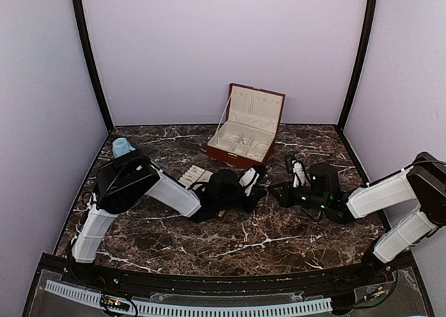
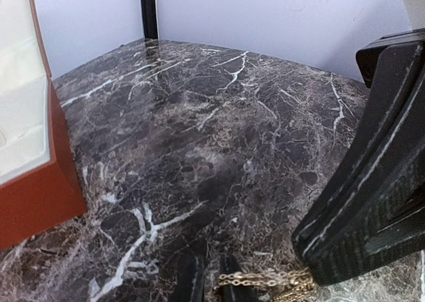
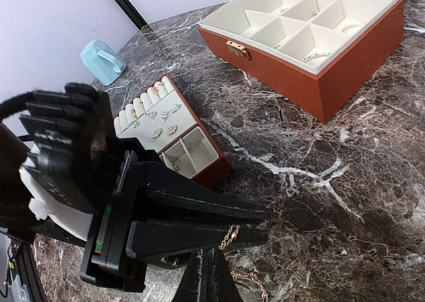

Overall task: Organize the mixed jewelry
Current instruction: Pass from the right arm to the left

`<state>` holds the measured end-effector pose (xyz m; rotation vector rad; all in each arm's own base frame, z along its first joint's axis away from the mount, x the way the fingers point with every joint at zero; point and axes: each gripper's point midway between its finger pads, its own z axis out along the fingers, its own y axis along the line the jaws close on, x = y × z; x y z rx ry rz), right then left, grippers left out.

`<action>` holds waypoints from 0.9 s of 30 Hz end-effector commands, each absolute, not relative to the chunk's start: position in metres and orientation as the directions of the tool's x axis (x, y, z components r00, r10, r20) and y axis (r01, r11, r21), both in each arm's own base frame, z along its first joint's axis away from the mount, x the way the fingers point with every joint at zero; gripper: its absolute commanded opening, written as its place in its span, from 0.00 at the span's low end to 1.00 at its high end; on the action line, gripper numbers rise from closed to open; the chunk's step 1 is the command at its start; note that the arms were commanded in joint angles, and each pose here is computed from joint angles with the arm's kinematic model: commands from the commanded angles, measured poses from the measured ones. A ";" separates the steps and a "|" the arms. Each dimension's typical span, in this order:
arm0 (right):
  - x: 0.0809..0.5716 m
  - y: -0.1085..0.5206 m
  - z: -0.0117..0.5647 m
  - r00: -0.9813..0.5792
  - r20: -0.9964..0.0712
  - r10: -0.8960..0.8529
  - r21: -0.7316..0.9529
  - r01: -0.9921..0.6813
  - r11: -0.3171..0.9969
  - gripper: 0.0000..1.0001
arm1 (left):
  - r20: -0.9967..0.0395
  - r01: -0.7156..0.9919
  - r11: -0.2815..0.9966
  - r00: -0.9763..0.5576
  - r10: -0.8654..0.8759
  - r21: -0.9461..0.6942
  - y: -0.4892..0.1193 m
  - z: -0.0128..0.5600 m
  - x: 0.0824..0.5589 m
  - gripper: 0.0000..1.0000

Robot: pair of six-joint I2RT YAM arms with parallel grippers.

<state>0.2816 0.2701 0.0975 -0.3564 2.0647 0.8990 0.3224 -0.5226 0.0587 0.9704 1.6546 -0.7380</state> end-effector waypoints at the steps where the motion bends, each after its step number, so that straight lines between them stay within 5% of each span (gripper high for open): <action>1: 0.283 0.269 0.106 -0.589 -0.805 0.072 0.463 -0.547 0.698 0.00 | -0.987 0.877 0.481 -0.082 0.137 -0.006 -0.526 0.102 0.321 0.11; 12: 0.284 0.268 0.108 -0.584 -0.809 0.072 0.456 -0.545 0.704 0.00 | -0.994 0.865 0.501 -0.057 0.098 0.000 -0.513 0.124 0.318 0.00; 18: 0.282 0.272 0.121 -0.561 -0.827 0.039 0.429 -0.585 0.688 0.36 | -0.996 0.851 0.525 -0.073 0.057 -0.032 -0.500 0.148 0.315 0.00; 27: 0.275 0.273 0.150 -0.492 -0.870 0.029 0.380 -0.631 0.676 0.49 | -0.983 0.801 0.595 -0.157 0.096 -0.070 -0.473 0.162 0.313 0.00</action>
